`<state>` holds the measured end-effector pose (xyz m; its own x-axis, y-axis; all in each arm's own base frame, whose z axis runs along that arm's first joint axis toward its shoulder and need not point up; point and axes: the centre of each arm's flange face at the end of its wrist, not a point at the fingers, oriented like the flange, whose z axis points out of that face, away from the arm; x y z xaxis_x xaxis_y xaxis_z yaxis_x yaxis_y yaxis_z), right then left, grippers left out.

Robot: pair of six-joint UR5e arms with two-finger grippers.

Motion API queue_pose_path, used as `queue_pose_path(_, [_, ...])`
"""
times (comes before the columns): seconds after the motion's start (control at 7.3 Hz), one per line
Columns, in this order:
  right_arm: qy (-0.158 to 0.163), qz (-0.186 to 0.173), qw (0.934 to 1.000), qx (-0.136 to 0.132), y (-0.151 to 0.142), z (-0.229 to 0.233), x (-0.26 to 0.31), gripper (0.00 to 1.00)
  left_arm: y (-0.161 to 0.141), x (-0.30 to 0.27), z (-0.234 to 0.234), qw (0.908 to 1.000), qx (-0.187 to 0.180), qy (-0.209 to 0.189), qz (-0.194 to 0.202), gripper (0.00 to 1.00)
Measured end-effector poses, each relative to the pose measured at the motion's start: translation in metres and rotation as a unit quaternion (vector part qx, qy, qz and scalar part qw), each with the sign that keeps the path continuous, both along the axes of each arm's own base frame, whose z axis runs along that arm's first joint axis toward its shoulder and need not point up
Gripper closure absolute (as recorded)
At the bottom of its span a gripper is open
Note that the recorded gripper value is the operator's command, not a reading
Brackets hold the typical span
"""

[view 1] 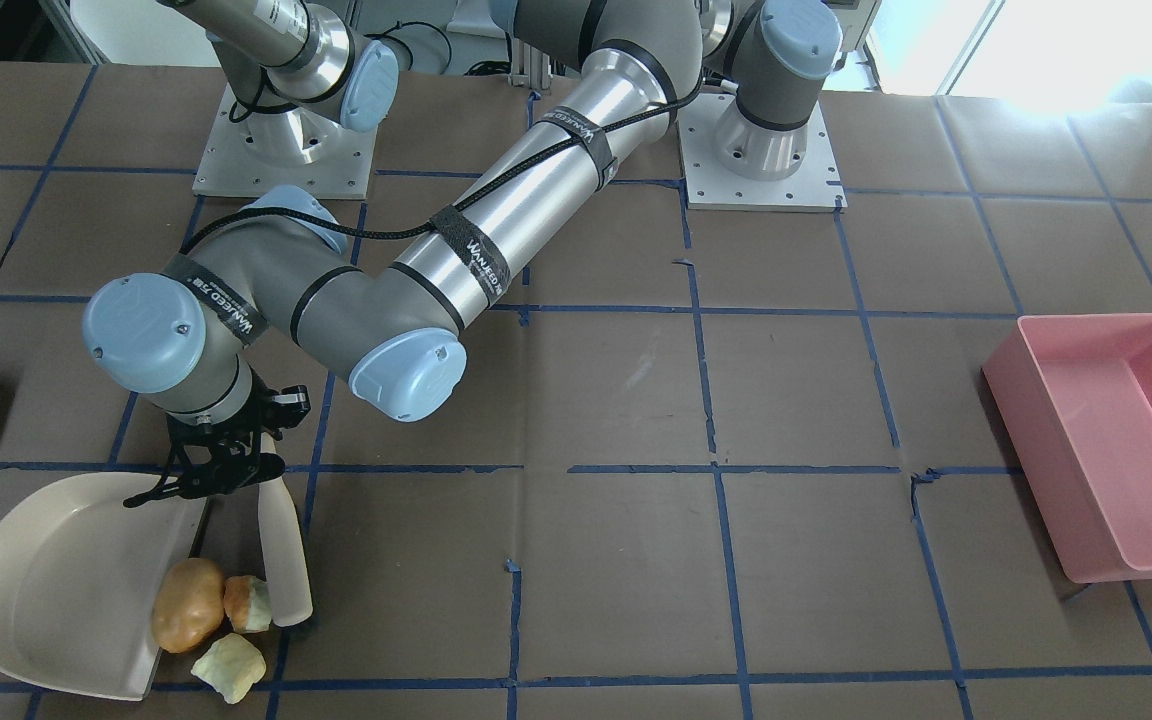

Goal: Sweep and dump trash in nearest bin

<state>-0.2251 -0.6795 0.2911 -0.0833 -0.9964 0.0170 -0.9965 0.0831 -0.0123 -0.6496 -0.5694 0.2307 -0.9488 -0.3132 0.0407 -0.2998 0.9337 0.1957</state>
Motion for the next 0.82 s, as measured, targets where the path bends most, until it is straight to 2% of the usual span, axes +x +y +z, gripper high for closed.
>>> queue_pose_path(0.27, [0.0,0.002,1.0,0.003,0.0,-0.003,0.0,1.0,0.0,-0.002,-0.002,0.9999,-0.002,0.003,0.013,1.0])
queue_pose_path(0.41, [-0.001,0.002,1.0,0.004,0.0,-0.005,0.0,1.0,-0.001,-0.002,-0.003,0.9999,-0.006,0.006,0.007,1.0])
queue_pose_path(0.82, [-0.006,-0.001,1.0,0.005,-0.002,-0.011,0.0,1.0,-0.002,-0.004,-0.012,0.9981,-0.027,0.005,-0.055,1.0])
